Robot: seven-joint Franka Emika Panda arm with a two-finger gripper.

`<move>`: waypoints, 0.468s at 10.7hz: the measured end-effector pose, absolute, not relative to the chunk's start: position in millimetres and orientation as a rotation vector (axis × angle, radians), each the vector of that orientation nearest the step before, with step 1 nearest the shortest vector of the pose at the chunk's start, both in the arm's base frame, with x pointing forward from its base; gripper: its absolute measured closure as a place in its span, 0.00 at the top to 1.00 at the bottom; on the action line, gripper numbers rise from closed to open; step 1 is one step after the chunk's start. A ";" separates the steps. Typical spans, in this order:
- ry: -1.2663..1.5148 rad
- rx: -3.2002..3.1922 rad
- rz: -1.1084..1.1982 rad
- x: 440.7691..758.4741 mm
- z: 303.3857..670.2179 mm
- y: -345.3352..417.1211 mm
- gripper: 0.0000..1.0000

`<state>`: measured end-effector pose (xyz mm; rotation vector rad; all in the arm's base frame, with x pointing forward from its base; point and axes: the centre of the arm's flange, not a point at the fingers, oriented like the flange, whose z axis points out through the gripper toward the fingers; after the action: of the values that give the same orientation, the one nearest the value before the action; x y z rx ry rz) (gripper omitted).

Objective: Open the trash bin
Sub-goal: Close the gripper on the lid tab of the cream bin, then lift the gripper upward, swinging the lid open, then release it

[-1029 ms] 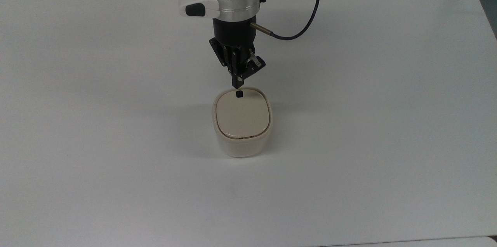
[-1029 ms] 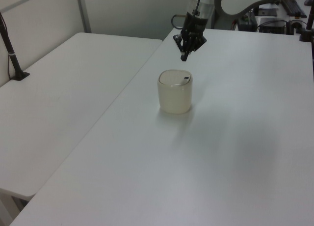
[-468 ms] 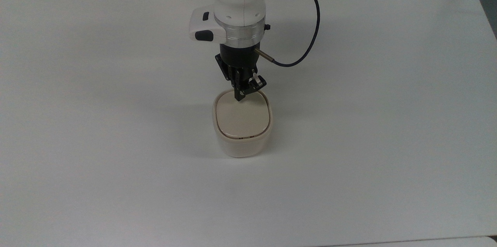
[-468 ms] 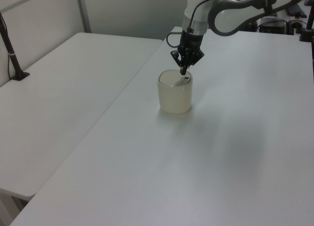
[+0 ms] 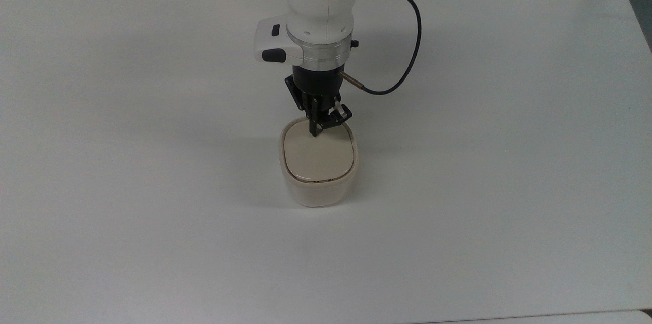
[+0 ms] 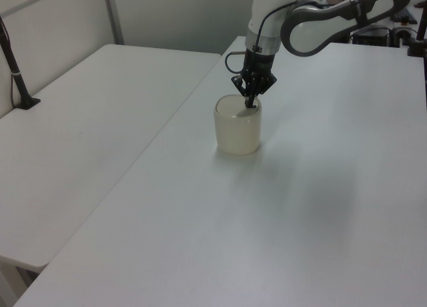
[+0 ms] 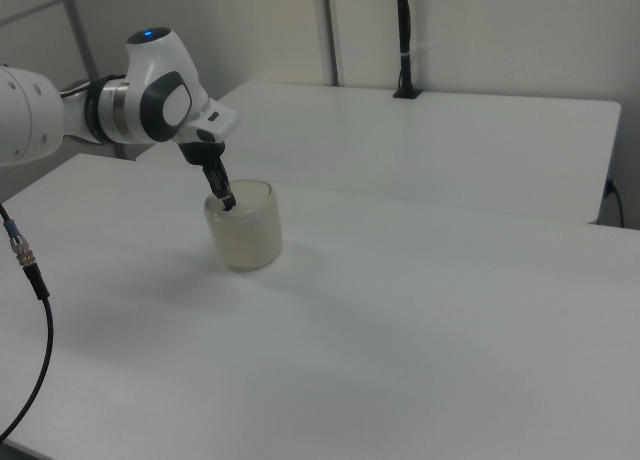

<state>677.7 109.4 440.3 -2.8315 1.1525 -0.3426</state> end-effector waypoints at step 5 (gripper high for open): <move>1.157 -2.768 -0.460 671.7 502.6 98.6 0.01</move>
<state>671.7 98.6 502.6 -2.7682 1.1570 -0.4601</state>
